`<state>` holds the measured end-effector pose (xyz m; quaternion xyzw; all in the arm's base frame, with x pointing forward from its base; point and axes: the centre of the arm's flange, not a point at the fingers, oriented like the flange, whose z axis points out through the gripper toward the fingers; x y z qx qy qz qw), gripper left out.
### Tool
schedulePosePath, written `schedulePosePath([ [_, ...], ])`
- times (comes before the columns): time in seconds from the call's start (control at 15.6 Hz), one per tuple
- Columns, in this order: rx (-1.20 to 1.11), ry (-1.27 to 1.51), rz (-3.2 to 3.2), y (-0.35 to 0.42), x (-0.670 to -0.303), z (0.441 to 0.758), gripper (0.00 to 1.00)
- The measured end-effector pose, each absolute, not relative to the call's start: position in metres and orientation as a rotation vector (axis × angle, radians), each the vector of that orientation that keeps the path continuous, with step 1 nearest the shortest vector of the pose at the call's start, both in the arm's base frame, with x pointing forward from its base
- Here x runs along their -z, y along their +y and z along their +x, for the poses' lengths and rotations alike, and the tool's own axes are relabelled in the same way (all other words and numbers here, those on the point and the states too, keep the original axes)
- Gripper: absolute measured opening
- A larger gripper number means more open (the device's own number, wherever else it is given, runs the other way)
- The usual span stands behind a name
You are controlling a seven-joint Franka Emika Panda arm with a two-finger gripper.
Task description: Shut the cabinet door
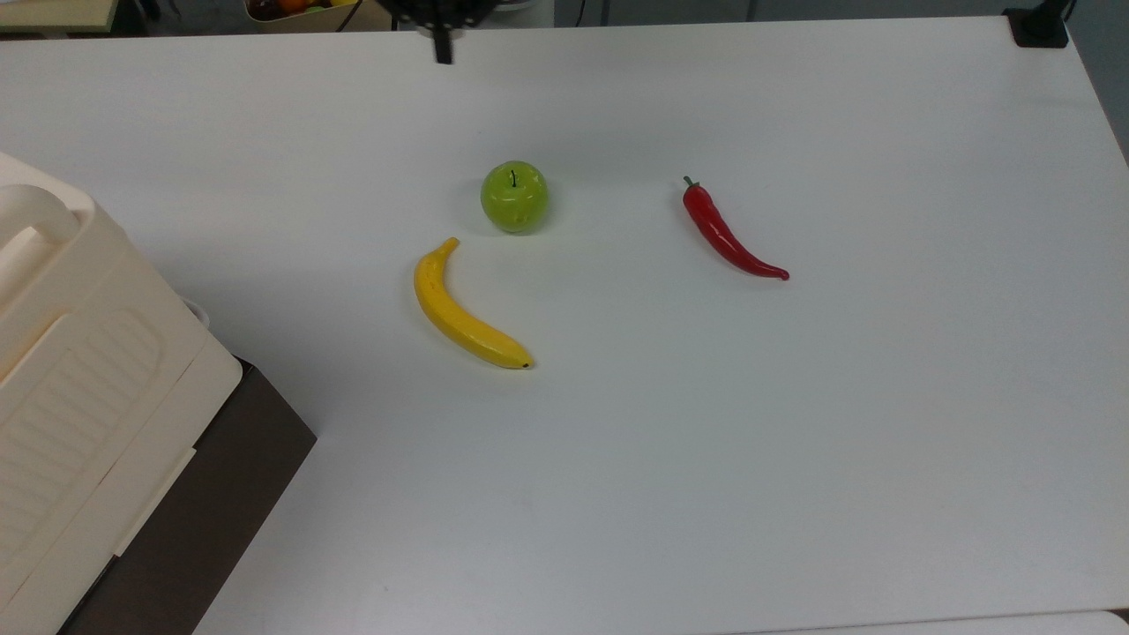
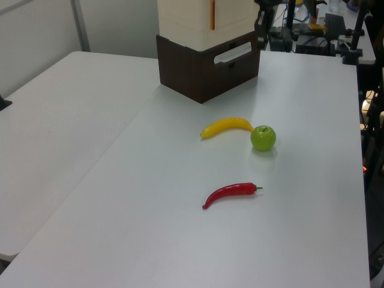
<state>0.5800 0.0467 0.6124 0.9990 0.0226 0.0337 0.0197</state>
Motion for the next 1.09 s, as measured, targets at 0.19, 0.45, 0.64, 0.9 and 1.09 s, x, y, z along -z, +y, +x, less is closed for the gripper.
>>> schedulePosePath([
  [0.19, -0.051, 0.108, 3.097, 0.058, -0.596, 0.576, 0.04],
  [0.45, -0.035, 0.107, 3.097, 0.052, -0.592, 0.576, 0.42],
  [0.64, -0.025, 0.098, 3.096, 0.048, -0.591, 0.574, 0.70],
  [0.9, 0.028, 0.086, 3.068, 0.040, -0.593, 0.567, 1.00],
  [1.09, 0.016, 0.058, 3.070, 0.029, -0.599, 0.565, 1.00],
])
